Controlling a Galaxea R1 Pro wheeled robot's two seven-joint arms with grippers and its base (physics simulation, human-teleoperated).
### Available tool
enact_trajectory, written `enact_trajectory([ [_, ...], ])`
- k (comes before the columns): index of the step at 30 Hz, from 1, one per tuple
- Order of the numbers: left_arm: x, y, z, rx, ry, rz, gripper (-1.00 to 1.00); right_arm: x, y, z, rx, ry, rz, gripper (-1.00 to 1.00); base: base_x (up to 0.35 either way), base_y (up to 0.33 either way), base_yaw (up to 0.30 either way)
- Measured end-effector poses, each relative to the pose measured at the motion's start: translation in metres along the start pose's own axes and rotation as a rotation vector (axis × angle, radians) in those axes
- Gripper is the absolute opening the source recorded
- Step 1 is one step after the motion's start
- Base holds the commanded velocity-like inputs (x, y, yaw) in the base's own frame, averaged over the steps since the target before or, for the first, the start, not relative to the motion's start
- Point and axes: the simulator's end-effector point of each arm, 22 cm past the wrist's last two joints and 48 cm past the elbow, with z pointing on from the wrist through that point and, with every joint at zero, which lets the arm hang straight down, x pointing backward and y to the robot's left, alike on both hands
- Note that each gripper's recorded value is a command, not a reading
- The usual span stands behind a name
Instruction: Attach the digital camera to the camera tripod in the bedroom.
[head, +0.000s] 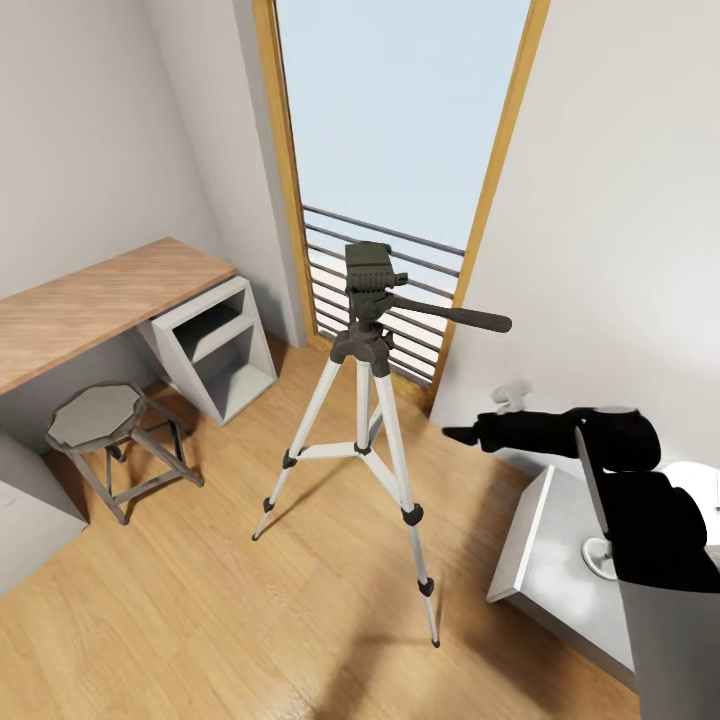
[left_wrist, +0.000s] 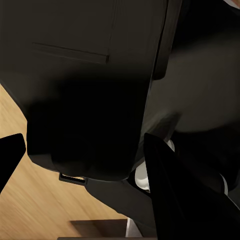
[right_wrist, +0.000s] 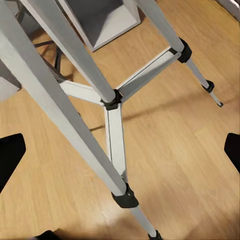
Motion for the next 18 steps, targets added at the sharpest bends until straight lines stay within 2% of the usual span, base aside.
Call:
enact_trajectory([
  [7, 0.000, 0.000, 0.000, 0.001, 0.000, 0.000, -1.00, 0.003, 0.009, 0.005, -0.014, 0.017, -0.021, 1.00, 0.000, 0.000, 0.000],
  [18, 0.000, 0.000, 0.000, 0.001, 0.000, -0.001, -1.00, 0.003, 0.011, 0.007, -0.018, 0.020, -0.025, 1.00, 0.000, 0.000, 0.000],
])
